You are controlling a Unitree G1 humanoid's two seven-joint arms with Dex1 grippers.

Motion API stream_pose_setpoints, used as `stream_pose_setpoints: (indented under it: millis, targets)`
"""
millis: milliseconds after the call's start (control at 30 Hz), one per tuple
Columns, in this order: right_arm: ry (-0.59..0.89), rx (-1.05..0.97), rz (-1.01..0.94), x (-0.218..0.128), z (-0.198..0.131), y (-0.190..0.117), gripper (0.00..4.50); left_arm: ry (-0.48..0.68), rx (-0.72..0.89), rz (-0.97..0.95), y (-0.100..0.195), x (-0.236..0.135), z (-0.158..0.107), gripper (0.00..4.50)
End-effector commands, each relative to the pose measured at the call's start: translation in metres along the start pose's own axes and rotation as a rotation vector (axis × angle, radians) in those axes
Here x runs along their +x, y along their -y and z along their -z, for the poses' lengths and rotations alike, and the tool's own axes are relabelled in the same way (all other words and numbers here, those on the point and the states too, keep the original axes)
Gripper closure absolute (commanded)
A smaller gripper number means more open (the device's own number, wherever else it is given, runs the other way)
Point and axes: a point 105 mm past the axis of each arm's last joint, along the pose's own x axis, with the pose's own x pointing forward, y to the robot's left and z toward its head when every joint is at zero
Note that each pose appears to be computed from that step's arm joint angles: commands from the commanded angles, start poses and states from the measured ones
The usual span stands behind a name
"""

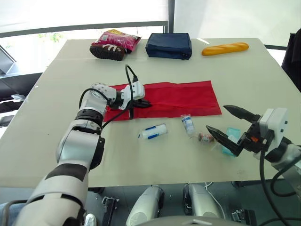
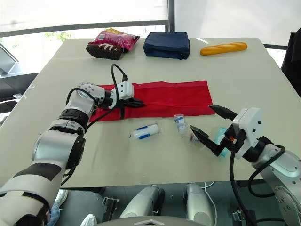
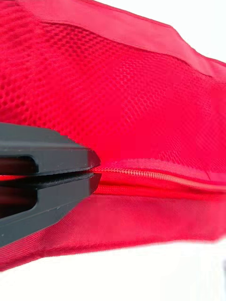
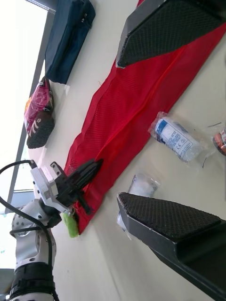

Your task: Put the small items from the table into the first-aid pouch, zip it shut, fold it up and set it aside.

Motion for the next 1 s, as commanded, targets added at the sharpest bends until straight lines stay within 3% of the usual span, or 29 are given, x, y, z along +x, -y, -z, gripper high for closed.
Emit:
stream_pose_setpoints:
  millis: [33,267,567,700,1000]
  targets:
    - [0.023,-0.036,-0.027,-0.002,-0.010,-0.009,0.00,0.069,0.103,0.132,0.017,0.004,-0.015,4.47]
    - [-0.089,0.016,-0.105,-0.003,0.004,-0.028,0.00,0.117,0.116,0.279,0.047,0.006,-0.015,4.47]
    - [-0.219,0.031,-0.173,0.001,0.027,-0.050,0.00,0.112,0.085,0.263,0.055,0.000,-0.011,4.47]
    - [-0.216,0.013,-0.263,0.014,0.032,-0.057,0.00,0.094,0.066,0.237,0.052,-0.004,-0.005,4.47]
    - [-0.240,-0.154,-0.553,0.083,0.048,-0.053,0.00,0.075,0.055,0.199,0.045,-0.009,0.001,4.47]
